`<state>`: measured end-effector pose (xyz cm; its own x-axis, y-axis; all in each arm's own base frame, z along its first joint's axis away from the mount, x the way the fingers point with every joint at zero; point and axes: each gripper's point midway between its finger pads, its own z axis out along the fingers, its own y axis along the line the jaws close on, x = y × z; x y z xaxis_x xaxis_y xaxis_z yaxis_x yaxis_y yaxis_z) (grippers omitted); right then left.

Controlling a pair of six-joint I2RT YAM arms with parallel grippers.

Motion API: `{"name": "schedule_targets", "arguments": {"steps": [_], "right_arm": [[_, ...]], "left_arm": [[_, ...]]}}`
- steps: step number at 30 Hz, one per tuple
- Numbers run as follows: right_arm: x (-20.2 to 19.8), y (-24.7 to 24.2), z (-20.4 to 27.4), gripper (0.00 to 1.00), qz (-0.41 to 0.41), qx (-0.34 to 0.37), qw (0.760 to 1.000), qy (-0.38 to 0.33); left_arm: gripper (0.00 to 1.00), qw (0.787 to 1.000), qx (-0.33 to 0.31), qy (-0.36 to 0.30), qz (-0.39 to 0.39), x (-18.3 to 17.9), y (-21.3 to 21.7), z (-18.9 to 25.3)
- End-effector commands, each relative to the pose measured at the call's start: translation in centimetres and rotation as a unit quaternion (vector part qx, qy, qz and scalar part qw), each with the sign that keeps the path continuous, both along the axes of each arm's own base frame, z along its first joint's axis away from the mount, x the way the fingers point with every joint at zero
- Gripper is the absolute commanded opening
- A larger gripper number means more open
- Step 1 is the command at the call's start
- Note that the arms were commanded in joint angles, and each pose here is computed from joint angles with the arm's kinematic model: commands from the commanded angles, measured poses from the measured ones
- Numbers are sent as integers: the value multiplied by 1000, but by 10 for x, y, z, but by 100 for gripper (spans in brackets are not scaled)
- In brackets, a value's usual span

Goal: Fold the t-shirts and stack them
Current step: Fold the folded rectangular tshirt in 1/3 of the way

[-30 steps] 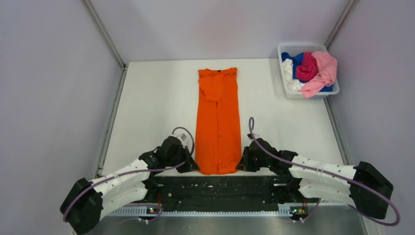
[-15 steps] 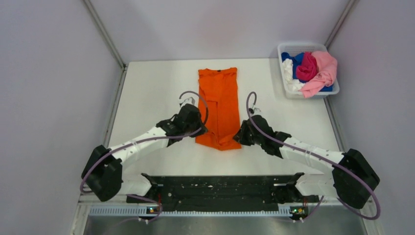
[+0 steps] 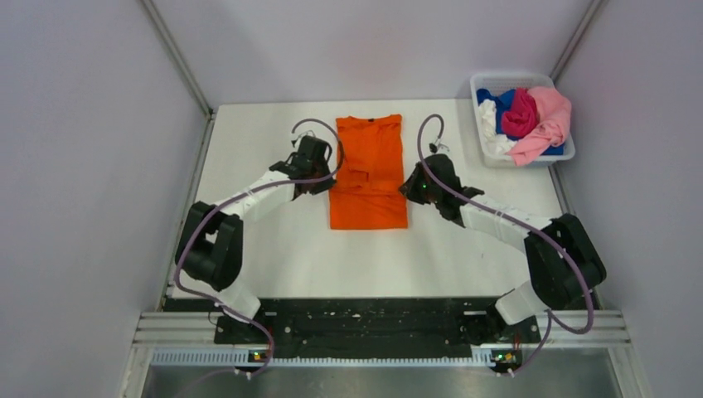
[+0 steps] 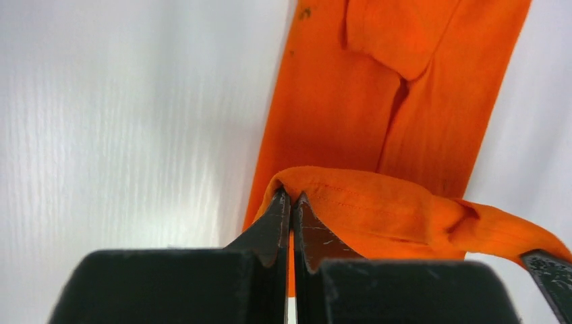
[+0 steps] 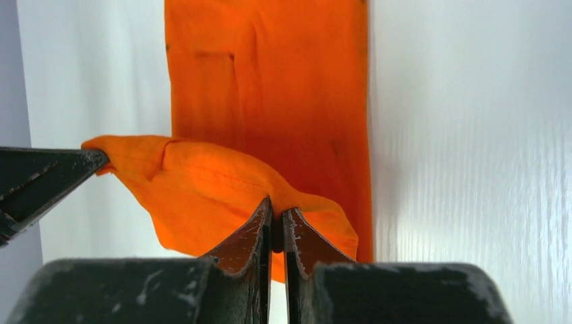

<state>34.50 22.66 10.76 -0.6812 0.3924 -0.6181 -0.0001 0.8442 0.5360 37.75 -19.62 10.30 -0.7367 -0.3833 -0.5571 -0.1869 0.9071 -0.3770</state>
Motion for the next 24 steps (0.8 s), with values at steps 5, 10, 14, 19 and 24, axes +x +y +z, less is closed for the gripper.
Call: {"name": "schedule_targets", "arguments": {"steps": [5,10,14,19,24], "right_arm": [[58,1,20,7,-7,11,999,-51],[71,0,8,8,-6,7,999,-39],[82,-2,-3,19,-7,-4,999,-34],[110,-9,2,49,-5,-2,999,-44],[120,-8,33,64,17,32,997,-64]], "left_arm": [[0,999,0,-16,-40,54,-9,8],[0,998,0,-8,-60,67,-16,1],[0,999,19,0,-36,78,-5,-6],[50,999,29,-25,-11,107,6,11],[99,998,-11,-57,-20,125,10,51]]}}
